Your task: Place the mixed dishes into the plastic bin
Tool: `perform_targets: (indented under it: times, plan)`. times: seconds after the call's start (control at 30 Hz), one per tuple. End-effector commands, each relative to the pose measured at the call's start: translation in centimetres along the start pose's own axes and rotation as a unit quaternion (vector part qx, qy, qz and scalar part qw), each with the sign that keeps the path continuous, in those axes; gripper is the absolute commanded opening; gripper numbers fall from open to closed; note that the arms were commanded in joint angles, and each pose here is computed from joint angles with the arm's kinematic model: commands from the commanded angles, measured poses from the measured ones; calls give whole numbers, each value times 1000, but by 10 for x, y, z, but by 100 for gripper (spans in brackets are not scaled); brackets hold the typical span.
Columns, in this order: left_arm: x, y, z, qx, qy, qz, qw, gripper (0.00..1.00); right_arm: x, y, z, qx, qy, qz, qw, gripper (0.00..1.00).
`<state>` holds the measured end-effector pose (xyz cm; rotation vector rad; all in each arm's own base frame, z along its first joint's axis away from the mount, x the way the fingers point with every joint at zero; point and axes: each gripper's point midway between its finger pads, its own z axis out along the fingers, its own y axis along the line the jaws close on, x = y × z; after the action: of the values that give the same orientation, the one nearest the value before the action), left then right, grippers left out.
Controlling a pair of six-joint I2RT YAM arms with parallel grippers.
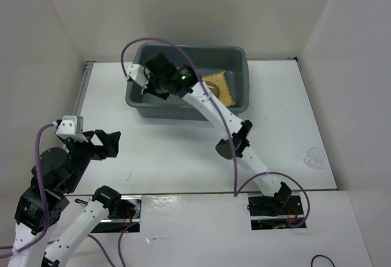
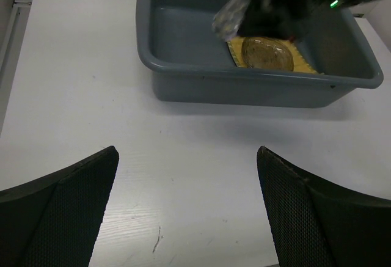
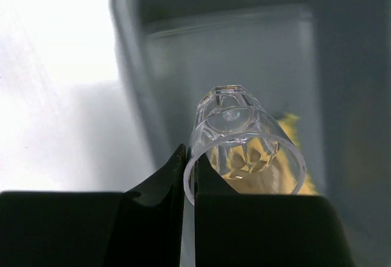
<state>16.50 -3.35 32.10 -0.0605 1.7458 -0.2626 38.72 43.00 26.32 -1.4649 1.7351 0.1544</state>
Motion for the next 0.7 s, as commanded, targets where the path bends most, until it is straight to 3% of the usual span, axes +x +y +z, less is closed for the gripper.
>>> perform_targets:
  times: [0.0,0.13,0.4,0.57,0.67]
  plan:
    - [-16,-1,-8,11,-45,-2,999,100,-10,-19,-5,28,-25,0,999,0]
    - [-20,1,-16,15,-60,-11,998,100,16,-14,41,2,-7,15,1000,0]
    - [-19,1,-13,16,-60,-14,998,100,60,-14,81,-42,18,34,998,0]
    - [-19,2,-11,9,-57,-13,998,100,99,17,92,-105,74,54,990,0]
    - [-19,3,-11,5,-58,-18,998,100,89,14,77,-107,68,60,990,0]
